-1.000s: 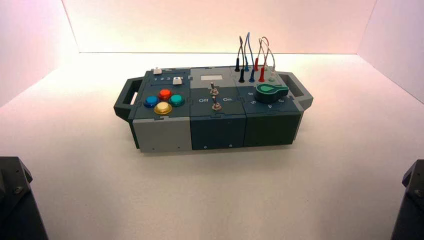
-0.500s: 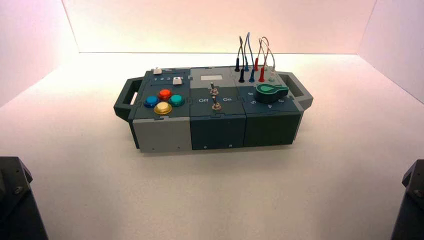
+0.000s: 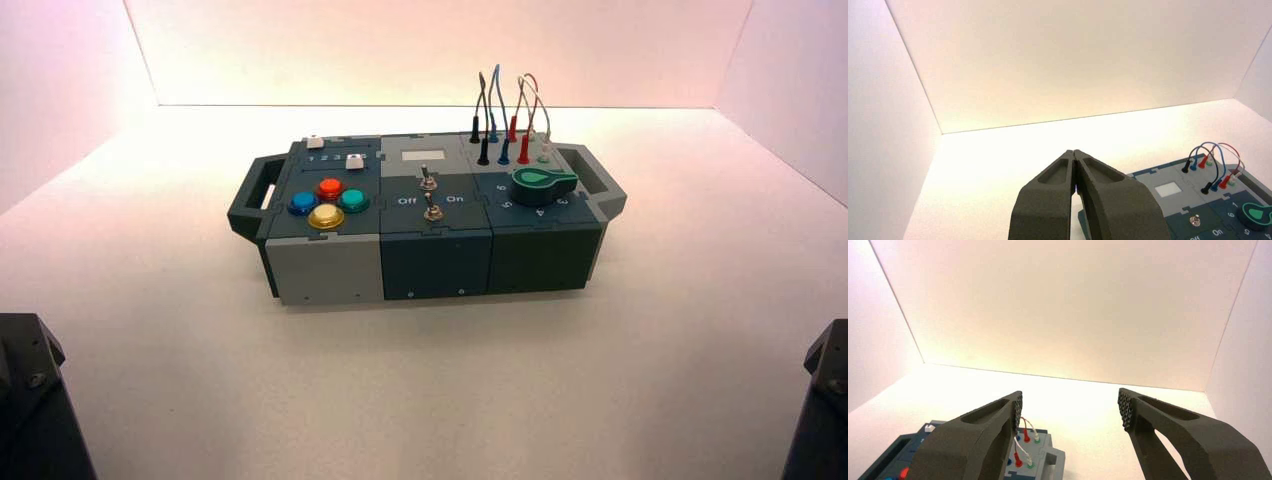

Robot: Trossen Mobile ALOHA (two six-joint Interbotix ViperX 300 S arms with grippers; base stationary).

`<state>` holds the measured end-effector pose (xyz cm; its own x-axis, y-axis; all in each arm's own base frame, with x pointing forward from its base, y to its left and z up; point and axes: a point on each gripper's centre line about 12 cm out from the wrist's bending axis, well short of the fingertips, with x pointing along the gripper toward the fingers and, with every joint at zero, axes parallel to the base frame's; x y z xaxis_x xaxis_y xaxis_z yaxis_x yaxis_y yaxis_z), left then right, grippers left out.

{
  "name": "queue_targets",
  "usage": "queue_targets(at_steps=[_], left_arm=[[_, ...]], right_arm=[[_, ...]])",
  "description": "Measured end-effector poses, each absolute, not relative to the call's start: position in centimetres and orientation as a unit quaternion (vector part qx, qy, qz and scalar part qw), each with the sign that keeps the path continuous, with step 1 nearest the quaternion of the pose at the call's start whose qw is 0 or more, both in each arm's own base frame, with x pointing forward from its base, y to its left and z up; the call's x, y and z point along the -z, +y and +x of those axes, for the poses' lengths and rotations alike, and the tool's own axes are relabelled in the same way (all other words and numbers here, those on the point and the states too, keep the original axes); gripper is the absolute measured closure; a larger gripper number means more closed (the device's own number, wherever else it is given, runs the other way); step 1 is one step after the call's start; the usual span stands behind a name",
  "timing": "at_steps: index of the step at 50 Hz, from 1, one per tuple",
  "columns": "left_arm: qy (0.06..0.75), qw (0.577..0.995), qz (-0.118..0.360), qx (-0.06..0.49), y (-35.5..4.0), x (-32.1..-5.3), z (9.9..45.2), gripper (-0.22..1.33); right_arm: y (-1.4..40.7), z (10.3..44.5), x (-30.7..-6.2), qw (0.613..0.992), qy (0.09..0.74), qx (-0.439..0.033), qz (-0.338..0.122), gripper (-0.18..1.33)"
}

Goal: Open right gripper.

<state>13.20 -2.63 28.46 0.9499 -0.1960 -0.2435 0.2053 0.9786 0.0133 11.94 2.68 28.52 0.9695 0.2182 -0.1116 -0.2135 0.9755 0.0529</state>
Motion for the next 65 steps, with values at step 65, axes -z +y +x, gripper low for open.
queue_targets(at_steps=[65], left_arm=[[0.151,0.982,0.025,0.113,-3.04,-27.65,13.76,1.27]], right_arm=[[2.79,12.38,-28.15,0.991,0.073,-0.109,0.022,-0.18]])
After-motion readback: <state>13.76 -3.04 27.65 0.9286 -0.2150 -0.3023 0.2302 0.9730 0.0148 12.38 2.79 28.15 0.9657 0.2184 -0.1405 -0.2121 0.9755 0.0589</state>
